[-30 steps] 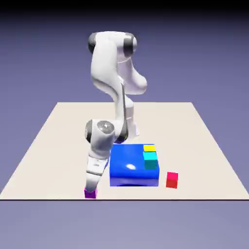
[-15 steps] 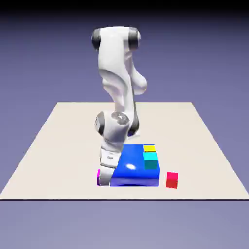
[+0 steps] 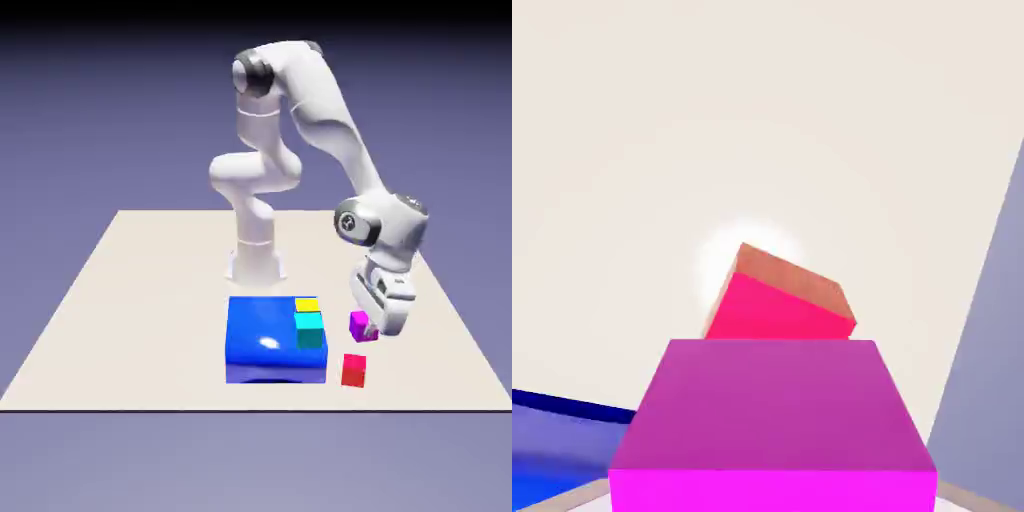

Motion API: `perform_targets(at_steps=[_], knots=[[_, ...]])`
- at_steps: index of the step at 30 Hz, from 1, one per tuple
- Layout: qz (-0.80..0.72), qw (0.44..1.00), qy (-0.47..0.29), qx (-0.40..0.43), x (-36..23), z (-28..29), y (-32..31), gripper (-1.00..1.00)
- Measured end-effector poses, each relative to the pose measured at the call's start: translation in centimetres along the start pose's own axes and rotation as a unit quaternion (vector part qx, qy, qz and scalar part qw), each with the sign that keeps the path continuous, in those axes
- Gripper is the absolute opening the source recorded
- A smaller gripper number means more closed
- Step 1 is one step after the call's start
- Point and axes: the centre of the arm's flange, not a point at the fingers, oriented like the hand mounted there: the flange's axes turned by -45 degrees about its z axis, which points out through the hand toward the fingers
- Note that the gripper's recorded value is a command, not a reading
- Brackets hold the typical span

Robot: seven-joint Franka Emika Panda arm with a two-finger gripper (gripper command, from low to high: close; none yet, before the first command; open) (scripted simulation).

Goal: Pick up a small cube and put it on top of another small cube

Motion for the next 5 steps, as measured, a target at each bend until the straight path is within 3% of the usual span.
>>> perform_targets(at_steps=[2, 3, 5], knots=[[-0.001, 1.0, 0.001, 0.0, 0.3, 3.3, -0.1, -1.0], [-0.001, 1.0, 0.001, 0.0, 0.3, 3.7, -0.2, 1.0], [-0.001, 1.0, 0.001, 0.0, 0.3, 3.7, -0.2, 1.0]])
